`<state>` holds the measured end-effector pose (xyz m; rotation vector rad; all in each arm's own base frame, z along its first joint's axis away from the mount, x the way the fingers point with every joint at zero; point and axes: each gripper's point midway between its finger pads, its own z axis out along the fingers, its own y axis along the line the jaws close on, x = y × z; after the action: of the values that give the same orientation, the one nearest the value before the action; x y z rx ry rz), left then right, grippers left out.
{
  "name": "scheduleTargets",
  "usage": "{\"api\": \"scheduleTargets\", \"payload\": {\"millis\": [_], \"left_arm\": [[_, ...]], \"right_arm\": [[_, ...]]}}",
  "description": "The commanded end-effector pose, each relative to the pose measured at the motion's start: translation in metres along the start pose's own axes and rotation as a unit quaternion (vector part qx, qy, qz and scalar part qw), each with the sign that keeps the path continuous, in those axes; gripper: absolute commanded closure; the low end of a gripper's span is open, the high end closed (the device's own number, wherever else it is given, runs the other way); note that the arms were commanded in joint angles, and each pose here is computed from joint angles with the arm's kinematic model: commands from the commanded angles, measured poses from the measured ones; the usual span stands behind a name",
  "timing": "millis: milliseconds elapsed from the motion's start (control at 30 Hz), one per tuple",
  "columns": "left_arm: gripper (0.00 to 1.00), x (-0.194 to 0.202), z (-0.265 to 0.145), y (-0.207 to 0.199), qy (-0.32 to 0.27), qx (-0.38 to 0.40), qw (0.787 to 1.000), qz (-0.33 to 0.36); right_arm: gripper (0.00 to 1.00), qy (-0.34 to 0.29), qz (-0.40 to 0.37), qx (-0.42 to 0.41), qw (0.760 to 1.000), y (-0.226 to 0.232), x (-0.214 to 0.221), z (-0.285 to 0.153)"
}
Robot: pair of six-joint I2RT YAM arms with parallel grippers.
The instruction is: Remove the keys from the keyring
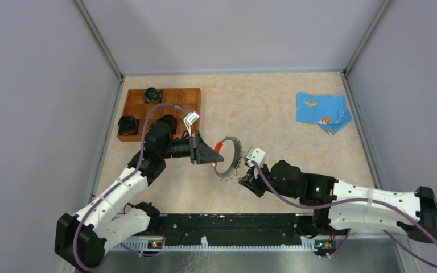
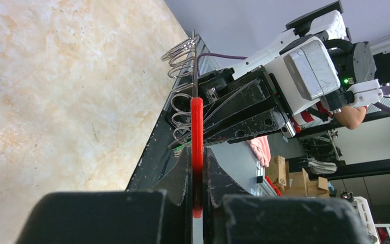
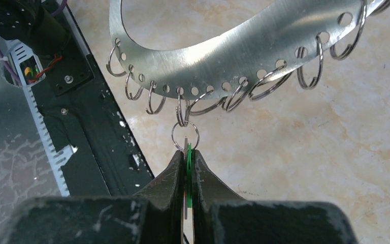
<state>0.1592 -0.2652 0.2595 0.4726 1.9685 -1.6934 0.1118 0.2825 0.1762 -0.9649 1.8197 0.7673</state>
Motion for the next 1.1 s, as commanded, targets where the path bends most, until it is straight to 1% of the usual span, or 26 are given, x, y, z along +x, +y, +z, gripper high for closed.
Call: {"api": "scheduleTargets", "payload": {"millis": [0,433,500,700,833,900,933,967,1067], "left_arm": [[1.00,-0.008,-0.002,-0.012,-0.004,0.016,0.999,0.043],[1.00,-0.003,-0.002,-0.003,-0.001,0.003,0.998,0.056],[1.00,-0.002,-0.002,0.004,-0.004,-0.010,0.999,0.047],[1.00,0.007,-0.002,0.033,-0.030,-0.055,0.998,0.000],[1.00,0.023,-0.005,0.053,-0.048,-0.073,0.996,-0.019],[1.00,0.032,-0.005,0.064,-0.052,-0.081,0.995,-0.034],[0.99,0.039,-0.005,0.069,-0.053,-0.083,0.994,-0.043],[0.95,0.045,-0.004,0.076,-0.056,-0.087,0.993,-0.053],[0.92,0.061,-0.003,0.092,-0.064,-0.093,0.991,-0.072]], "right_arm": [[1.00,-0.015,0.011,-0.013,1.000,0.010,-0.024,-0.002],[1.00,-0.005,0.025,-0.008,1.000,0.013,-0.030,0.002],[1.00,0.005,0.026,0.000,1.000,0.010,-0.027,0.004],[1.00,0.031,0.010,0.071,0.997,-0.015,-0.017,0.006],[1.00,0.041,-0.010,0.079,0.996,-0.019,-0.010,0.009],[1.00,0.056,-0.021,0.082,0.995,-0.021,0.001,0.014],[1.00,0.065,-0.026,0.084,0.994,-0.022,0.007,0.017],[1.00,0.075,-0.030,0.084,0.993,-0.023,0.014,0.021],[1.00,0.109,-0.035,0.079,0.990,-0.021,0.035,0.031]]}}
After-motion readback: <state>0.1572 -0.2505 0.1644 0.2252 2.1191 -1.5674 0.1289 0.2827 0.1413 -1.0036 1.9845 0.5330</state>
